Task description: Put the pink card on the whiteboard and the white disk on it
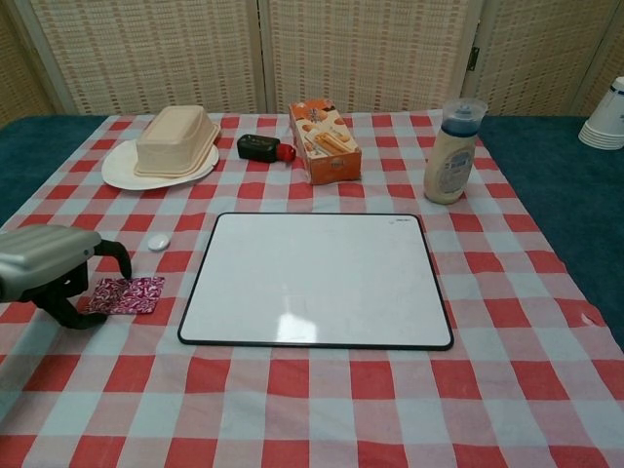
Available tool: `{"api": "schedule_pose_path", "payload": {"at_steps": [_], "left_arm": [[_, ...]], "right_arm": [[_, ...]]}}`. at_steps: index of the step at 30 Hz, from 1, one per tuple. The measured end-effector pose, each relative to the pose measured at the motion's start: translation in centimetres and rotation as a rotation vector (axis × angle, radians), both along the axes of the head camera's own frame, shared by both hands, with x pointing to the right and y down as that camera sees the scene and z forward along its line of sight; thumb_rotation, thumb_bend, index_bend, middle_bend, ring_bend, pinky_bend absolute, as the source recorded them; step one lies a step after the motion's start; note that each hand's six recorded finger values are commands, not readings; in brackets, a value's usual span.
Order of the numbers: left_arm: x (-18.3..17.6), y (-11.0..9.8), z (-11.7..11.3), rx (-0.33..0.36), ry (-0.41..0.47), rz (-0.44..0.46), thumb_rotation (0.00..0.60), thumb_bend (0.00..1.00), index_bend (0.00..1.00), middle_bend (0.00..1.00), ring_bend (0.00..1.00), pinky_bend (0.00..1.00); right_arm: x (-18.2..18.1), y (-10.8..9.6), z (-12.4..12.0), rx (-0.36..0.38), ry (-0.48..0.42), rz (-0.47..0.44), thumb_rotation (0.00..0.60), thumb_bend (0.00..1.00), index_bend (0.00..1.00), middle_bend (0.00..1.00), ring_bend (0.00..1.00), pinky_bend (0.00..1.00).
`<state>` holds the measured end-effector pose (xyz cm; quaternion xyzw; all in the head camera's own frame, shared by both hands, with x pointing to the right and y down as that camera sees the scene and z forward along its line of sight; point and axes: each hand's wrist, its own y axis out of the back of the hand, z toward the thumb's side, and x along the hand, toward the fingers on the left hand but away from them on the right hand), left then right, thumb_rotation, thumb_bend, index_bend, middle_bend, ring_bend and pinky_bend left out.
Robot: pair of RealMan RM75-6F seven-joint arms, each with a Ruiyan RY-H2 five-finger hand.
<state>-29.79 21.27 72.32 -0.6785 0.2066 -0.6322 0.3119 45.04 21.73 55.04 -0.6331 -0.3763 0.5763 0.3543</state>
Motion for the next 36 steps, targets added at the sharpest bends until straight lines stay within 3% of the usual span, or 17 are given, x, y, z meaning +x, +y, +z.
{"api": "schedule_pose_path", "payload": {"at_steps": [19,25,32,36], "left_arm": [[1.1,-1.4,-1.7,0.054,0.012,0.042,0.6,0.25,0.37,1.0,1.0,1.0],[4.6,-3.0,-2.6,0.075,0.044,0.101,0.6,0.25,0.37,1.0,1.0,1.0],[10.9,-6.0,-3.0,0.088,0.112,0.163,0.6,0.25,0.37,1.0,1.0,1.0],[13.7,-6.0,-2.3,0.093,0.124,0.19,0.6,0.26,0.37,1.0,1.0,1.0]], "right_arm": [[-0.2,0.0,0.1,-0.002,-0.003,-0.003,0.6,0.05,0.05,0.03,0.0,0.05],[-0.2,0.0,0.0,0.002,-0.002,-0.004,0.6,0.05,0.05,0.03,0.0,0.05],[-0.1,0.0,-0.5,0.024,-0.01,0.0,0.6,0.05,0.06,0.03,0.0,0.05],[-0.1,-0.1,-0.8,0.037,-0.016,0.0,0.6,0.05,0.06,0.03,0.0,0.05]]}}
